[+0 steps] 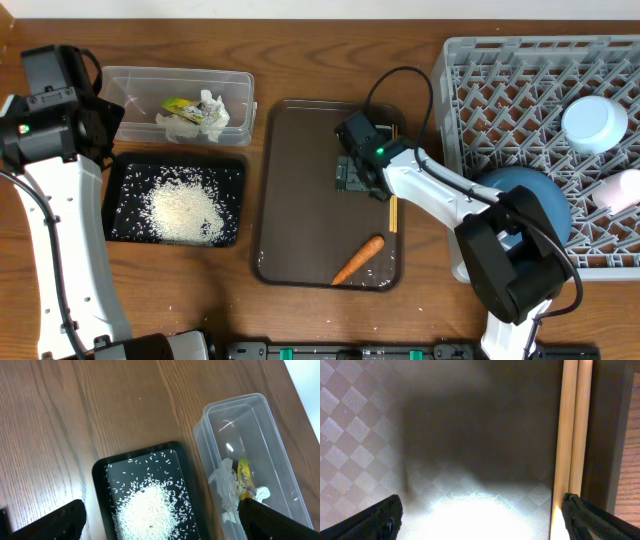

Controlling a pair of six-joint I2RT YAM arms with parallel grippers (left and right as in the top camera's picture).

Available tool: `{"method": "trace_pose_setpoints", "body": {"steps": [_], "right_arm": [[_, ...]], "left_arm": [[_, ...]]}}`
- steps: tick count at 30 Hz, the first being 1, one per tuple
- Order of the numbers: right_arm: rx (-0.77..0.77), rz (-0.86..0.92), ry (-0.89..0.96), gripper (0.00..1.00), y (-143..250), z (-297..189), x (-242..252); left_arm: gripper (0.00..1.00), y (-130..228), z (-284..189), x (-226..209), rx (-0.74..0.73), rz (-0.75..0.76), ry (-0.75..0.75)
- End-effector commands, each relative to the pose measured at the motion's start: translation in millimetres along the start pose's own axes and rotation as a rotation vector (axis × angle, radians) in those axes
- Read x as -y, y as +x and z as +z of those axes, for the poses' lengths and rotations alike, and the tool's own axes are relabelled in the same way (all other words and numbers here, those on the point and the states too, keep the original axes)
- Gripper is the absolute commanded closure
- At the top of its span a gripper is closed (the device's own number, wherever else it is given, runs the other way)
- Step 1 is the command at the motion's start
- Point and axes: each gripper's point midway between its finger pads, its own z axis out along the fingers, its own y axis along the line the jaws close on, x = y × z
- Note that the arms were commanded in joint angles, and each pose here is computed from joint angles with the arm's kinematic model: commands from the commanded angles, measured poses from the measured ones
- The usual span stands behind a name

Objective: Sort waste into correct bins and load items into the dishwasher rack
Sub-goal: 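Lower the right gripper around the chopsticks and close on them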

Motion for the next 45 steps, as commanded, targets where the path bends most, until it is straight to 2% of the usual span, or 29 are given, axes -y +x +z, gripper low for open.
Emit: {"method": "trace_pose_setpoints", "body": {"steps": [1, 28, 34, 45], "right_arm": [[-0.044, 0.015, 0.015, 0.01, 16, 10, 5], [-0.07, 0.004, 0.012, 0.01, 22, 10, 5], [-0.082, 0.002, 0.005, 0.06, 26, 11, 4], [-0.098, -0.01, -0.034, 0.05, 31, 10, -7]], "left_arm": [[0.01, -2, 2, -4, 0.012, 0.012, -0.021], [0.01, -2, 2, -4, 0.012, 0.012, -0.021], [0.01, -2, 2, -4, 0.012, 0.012, -0.021], [0.01, -2, 2, -4, 0.012, 0.012, -0.021]]}}
